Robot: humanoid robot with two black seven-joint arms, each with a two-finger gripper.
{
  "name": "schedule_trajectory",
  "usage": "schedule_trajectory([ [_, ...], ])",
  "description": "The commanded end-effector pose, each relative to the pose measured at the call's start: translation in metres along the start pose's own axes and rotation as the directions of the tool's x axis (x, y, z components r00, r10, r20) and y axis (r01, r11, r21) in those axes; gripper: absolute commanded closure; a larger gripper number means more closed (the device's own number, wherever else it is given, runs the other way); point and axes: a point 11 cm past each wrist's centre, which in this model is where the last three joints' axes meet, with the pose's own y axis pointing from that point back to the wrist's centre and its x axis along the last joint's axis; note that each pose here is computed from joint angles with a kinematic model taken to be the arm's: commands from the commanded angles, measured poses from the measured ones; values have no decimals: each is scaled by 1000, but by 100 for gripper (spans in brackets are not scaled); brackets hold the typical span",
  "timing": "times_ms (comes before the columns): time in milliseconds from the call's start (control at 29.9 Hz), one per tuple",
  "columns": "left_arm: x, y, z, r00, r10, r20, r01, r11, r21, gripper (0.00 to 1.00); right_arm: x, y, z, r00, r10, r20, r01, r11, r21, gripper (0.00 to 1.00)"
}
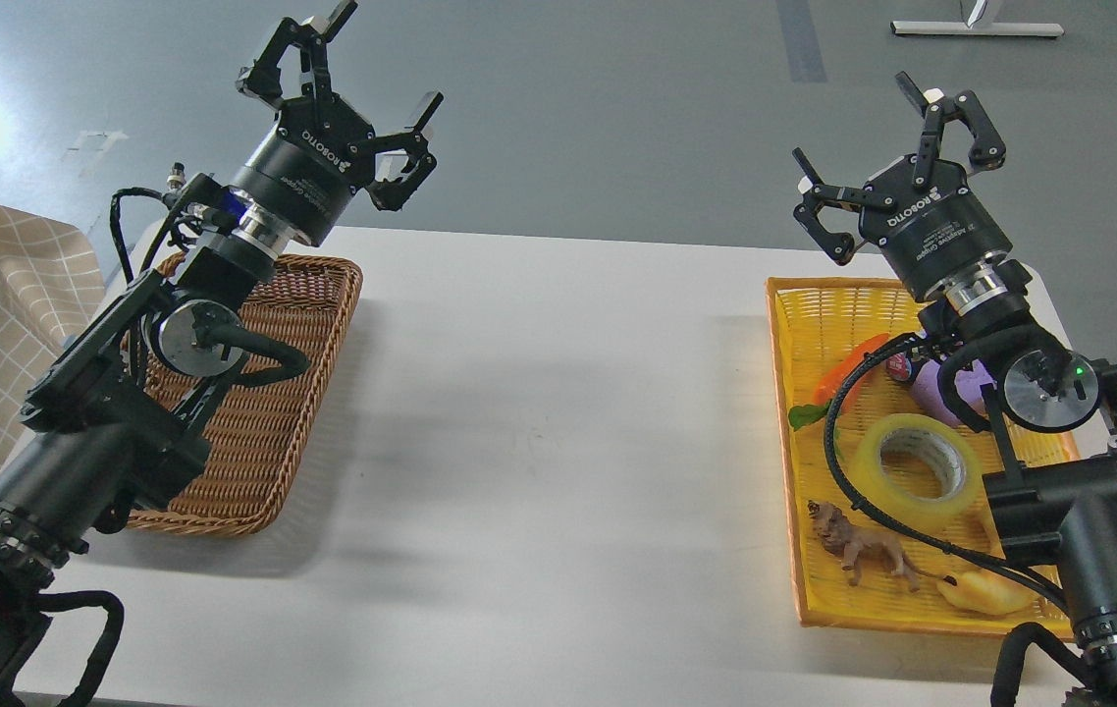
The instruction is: Place and transfer tape with both arms
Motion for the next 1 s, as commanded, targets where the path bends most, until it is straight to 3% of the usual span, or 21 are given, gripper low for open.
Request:
schedule_trajectory([
  [0,0,0,1,1000,-1,-1,1,1000,-6,2,-2,-1,0,1000,-6,-3,6,1000,0,0],
  [969,-3,-2,1,1000,-5,-11,4,1000,-21,2,-2,-1,-1,1000,-7,-15,7,1000,-9,0],
])
